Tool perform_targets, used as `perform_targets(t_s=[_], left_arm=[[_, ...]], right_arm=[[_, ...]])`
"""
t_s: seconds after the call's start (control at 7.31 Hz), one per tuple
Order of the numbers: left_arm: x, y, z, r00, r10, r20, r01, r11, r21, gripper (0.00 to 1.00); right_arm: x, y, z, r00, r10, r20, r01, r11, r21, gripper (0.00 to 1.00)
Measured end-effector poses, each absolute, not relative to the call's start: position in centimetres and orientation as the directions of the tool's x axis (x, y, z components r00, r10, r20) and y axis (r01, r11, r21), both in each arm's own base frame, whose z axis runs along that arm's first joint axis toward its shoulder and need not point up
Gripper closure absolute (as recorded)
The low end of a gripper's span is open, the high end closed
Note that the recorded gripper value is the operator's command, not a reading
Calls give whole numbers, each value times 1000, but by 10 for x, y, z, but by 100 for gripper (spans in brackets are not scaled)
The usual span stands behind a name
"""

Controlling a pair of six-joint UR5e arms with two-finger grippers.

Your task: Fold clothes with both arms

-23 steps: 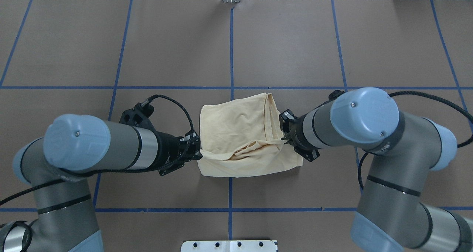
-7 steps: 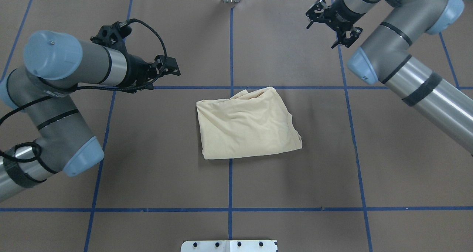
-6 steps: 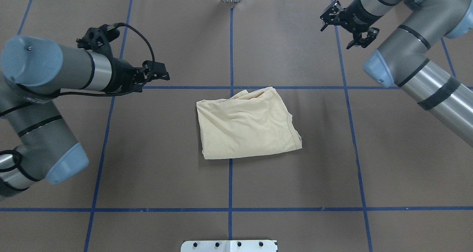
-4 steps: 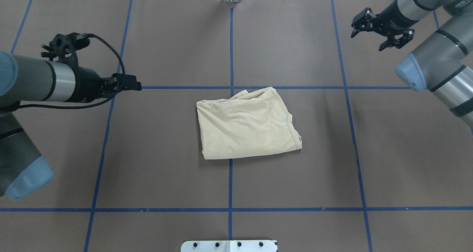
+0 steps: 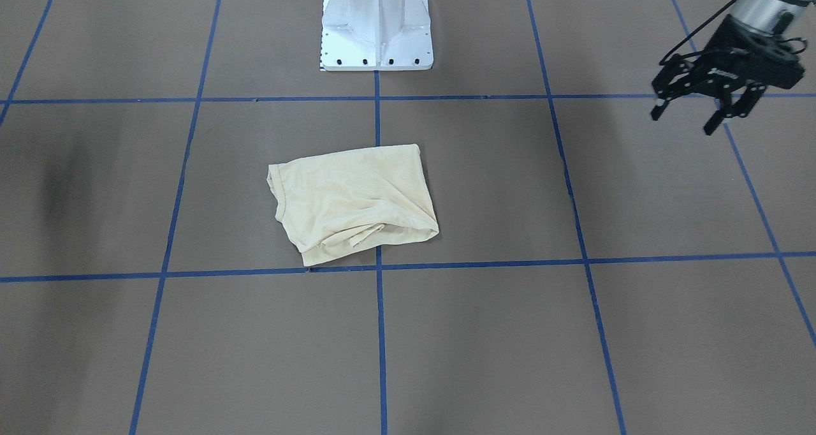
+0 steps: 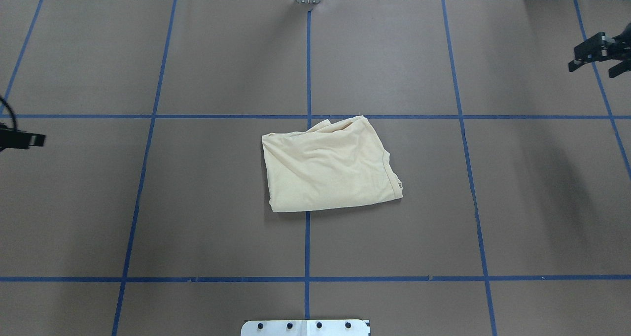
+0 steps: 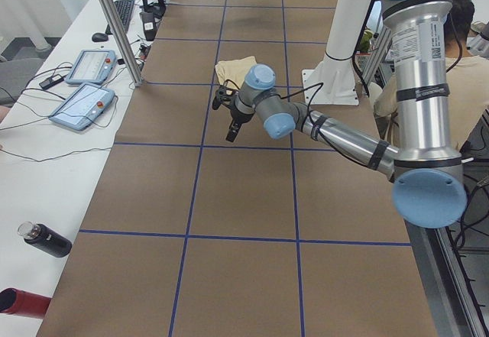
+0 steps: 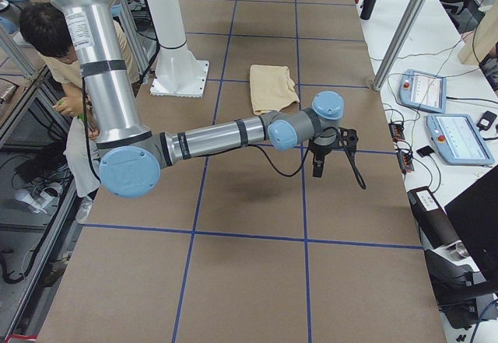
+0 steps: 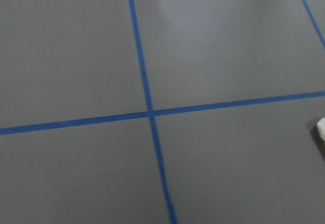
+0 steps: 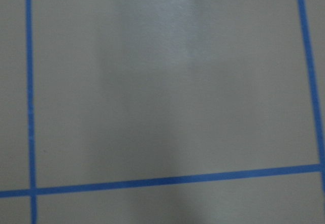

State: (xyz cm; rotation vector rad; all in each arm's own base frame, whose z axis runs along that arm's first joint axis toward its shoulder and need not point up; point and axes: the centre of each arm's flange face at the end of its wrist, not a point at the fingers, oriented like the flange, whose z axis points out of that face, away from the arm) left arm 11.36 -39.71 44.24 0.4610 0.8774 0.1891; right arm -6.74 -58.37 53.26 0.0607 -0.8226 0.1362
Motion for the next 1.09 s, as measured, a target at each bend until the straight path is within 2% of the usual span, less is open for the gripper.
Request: perform_targets(t_s=[0.41,0.68,0.82,1.09], left_arm=[[11,-389,516,667,509,-544,-154,809,567,0],[-39,-407,590,693,545,-471,-240,791,562,0],[-52,-412,607,697,553,-457,-255,786,563,0],[-59,-413,595,707,531,-466,-222,793,567,0]], right_arm=[[12,-530,607,721,-13,692,-13,999,33,0],[34,-493,625,724,-13,689,-4,1000,24,0],[37,-478,632,724,-7,689,-4,1000,14,0],[40,-453,651,729,17,684,-3,1000,-22,0]])
